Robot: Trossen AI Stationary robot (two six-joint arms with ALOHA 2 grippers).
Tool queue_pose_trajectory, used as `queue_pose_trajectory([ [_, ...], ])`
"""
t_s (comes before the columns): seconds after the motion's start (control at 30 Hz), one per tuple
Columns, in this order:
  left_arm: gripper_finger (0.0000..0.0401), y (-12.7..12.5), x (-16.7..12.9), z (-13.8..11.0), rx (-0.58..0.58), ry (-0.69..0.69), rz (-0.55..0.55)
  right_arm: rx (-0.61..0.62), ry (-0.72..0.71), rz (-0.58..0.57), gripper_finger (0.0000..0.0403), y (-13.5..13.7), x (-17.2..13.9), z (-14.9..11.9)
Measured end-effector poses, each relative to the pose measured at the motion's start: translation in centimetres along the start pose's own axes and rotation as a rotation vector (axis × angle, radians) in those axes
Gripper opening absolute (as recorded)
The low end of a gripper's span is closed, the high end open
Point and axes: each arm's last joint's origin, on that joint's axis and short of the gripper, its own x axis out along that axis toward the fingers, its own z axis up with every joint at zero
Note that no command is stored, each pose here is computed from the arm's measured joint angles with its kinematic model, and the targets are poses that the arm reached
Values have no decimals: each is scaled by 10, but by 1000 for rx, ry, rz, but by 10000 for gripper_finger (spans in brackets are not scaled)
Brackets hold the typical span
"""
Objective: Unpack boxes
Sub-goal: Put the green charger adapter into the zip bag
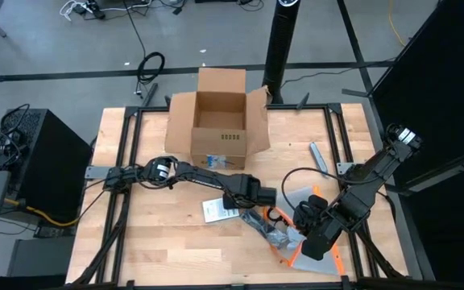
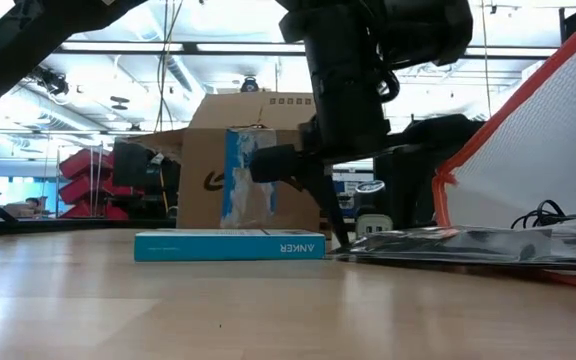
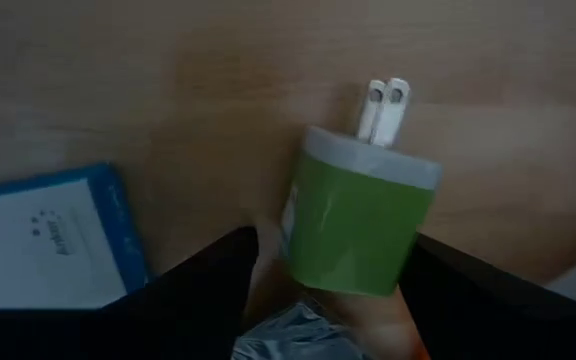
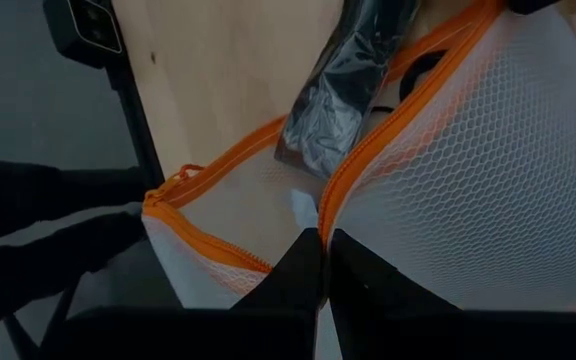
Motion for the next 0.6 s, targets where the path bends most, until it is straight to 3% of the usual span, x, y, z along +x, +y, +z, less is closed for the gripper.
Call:
queue_pose_trajectory([
  [0.6, 205, -5, 2, 12, 103, -75, -36, -5, -3, -2, 0, 0, 0, 0],
])
